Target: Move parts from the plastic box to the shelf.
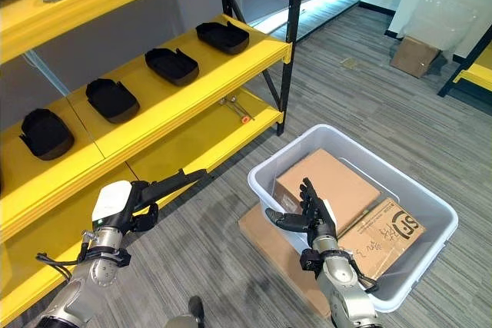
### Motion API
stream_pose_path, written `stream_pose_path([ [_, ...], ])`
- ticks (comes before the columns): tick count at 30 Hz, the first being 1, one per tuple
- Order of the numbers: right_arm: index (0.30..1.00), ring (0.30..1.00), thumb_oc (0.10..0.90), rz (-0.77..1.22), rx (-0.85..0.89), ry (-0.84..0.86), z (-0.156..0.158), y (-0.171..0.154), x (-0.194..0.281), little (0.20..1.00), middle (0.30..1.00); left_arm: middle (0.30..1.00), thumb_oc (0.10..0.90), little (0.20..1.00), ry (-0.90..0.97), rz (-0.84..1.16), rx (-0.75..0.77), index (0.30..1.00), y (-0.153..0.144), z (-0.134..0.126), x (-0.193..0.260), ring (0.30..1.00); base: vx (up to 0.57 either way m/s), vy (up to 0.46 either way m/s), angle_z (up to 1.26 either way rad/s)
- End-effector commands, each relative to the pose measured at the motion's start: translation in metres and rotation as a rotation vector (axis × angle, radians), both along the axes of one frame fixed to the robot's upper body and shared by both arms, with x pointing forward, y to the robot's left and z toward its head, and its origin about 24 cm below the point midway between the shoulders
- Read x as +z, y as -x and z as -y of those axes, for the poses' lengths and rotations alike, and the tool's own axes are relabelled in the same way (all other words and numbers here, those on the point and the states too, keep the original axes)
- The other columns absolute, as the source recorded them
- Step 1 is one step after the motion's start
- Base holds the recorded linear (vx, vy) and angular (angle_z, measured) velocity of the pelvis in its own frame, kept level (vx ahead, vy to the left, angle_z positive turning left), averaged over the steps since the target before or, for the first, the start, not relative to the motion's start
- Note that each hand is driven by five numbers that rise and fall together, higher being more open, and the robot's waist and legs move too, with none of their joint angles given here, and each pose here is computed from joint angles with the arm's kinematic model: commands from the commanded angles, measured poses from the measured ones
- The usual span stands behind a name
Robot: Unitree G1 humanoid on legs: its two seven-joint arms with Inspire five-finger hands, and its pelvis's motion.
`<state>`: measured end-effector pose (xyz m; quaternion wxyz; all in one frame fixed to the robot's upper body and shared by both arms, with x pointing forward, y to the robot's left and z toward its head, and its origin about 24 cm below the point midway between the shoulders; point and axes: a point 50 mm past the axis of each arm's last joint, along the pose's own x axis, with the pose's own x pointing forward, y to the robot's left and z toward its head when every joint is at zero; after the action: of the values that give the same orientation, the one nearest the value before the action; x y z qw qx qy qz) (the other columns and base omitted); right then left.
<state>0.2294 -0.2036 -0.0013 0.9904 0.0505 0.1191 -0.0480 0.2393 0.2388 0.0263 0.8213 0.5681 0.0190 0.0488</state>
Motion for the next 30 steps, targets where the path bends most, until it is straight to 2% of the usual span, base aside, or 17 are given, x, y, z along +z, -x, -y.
stream_pose_path([
  [1, 1.0, 1.0, 0.9, 0.208, 0.026, 0.034, 0.002, -0.012, 0.037, 1.0, 1.0, 0.3, 0.4, 0.3, -0.089, 0.288, 0.013, 0.3, -0.021, -0.018, 0.06, 0.3, 0.04, 0.116, -0.13],
  [12, 1.0, 1.0, 0.9, 0.207, 0.043, 0.043, -0.003, -0.016, 0.037, 1.0, 1.0, 0.3, 0.4, 0.3, -0.097, 0.263, 0.077, 0.3, -0.008, -0.033, 0.054, 0.3, 0.04, 0.111, -0.02],
  [19, 1.0, 1.0, 0.9, 0.306, 0.093, 0.035, -0.021, -0.038, 0.061, 1.0, 1.0, 0.3, 0.4, 0.3, -0.139, 0.305, 0.121, 0.3, -0.006, -0.048, 0.066, 0.3, -0.05, 0.129, 0.03],
  [30, 1.0, 1.0, 0.9, 0.319, 0.076, 0.023, -0.022, -0.036, 0.062, 1.0, 1.0, 0.3, 0.4, 0.3, -0.132, 0.33, 0.146, 0.3, -0.009, -0.052, 0.07, 0.3, 0.03, 0.217, 0.19],
])
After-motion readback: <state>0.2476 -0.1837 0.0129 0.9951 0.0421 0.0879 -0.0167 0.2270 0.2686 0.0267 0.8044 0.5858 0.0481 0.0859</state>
